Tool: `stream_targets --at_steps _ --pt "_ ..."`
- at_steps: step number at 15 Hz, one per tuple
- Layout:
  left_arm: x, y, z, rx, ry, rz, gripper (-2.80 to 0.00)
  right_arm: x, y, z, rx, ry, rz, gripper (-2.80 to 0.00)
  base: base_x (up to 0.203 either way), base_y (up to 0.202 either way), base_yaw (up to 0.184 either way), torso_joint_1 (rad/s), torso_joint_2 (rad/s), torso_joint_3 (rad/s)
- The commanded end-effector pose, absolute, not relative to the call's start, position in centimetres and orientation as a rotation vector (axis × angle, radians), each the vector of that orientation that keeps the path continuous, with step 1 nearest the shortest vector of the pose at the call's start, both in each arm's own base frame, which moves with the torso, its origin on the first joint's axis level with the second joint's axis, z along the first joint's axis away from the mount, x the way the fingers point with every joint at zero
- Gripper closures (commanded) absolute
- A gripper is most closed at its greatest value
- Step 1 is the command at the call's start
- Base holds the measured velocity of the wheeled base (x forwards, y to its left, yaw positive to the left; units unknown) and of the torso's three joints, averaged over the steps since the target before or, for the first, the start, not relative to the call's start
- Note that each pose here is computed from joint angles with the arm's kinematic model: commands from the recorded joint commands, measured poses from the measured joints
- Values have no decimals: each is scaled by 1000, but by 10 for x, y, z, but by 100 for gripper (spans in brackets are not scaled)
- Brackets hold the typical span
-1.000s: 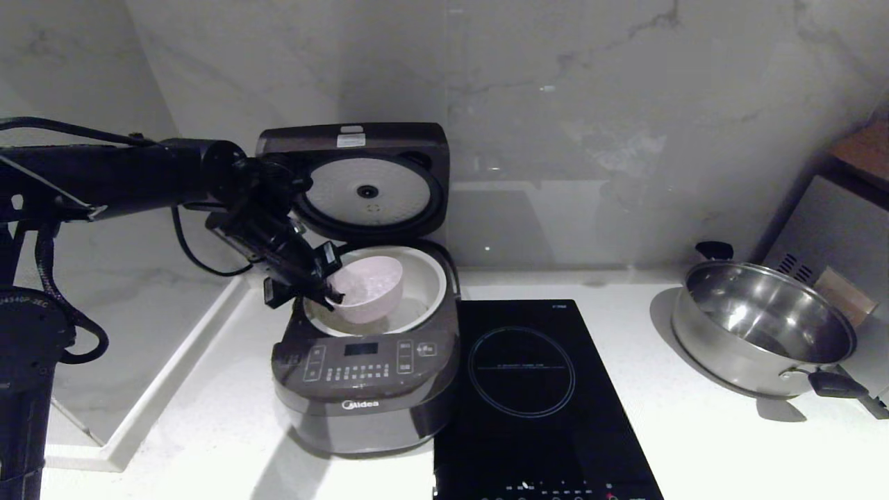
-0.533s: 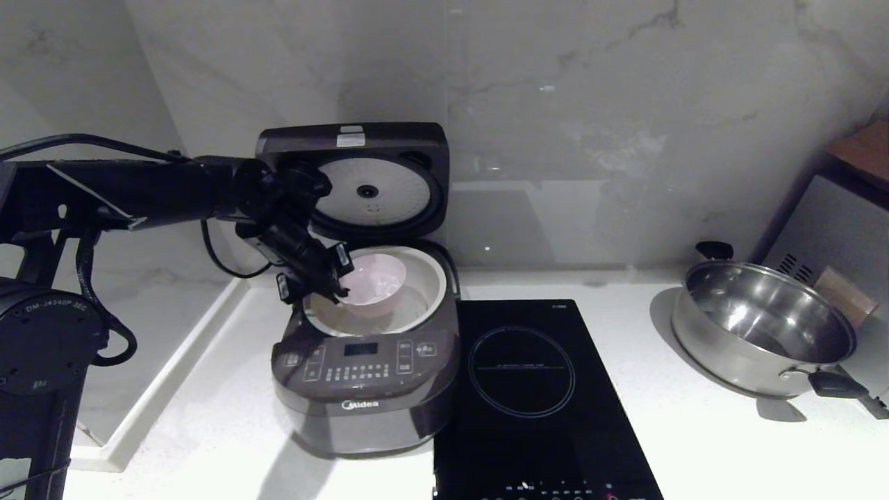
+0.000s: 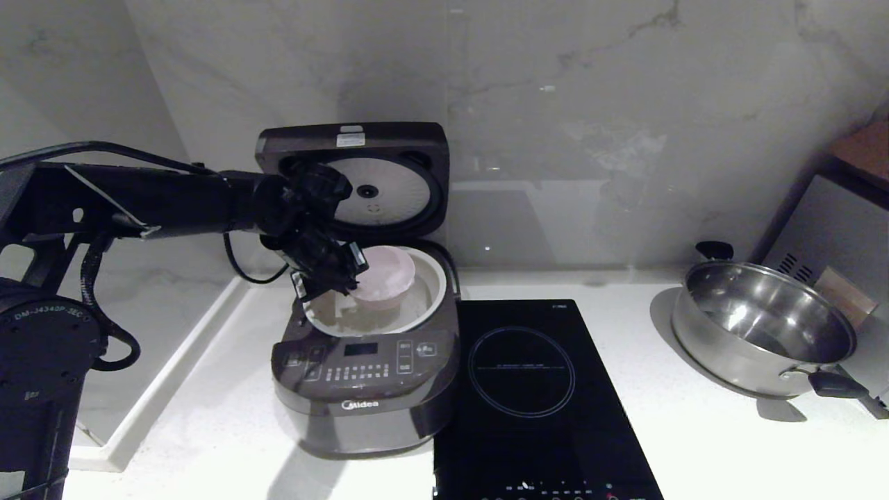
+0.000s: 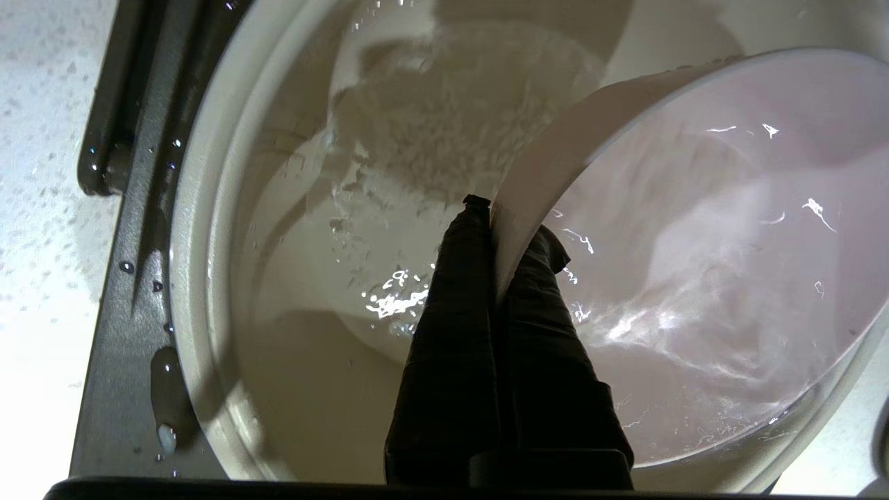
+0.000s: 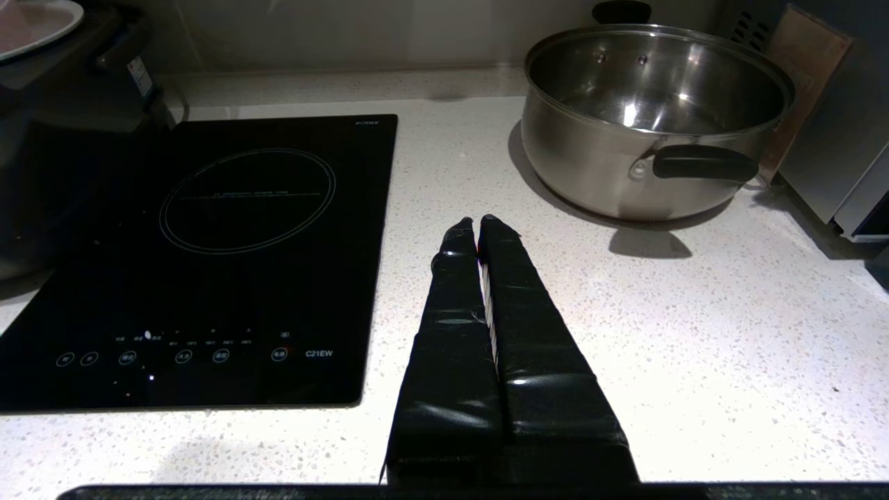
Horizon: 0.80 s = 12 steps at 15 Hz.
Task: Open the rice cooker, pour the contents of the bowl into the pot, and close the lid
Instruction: Pour the water from the bowl into the rice cooker
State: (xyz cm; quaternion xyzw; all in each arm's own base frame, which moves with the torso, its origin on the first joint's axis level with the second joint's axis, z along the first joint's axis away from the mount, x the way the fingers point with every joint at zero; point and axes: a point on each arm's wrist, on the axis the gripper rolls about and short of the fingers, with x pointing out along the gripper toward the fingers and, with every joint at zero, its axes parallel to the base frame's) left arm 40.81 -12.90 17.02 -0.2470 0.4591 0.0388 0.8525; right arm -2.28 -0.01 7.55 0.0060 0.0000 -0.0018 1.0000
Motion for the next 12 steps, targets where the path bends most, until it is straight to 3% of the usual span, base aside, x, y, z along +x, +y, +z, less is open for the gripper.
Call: stream_targets --at_steps 1,7,12 --pt "398 -127 177 -537 910 62 0 -23 0 75 12 0 -3 0 0 0 0 0 0 0" --pt "380 -141 173 -443 588 115 0 -23 0 75 12 0 -3 0 0 0 0 0 0 0" --pt "383 -149 163 -404 492 156 0 -23 0 75 12 0 -3 0 0 0 0 0 0 0"
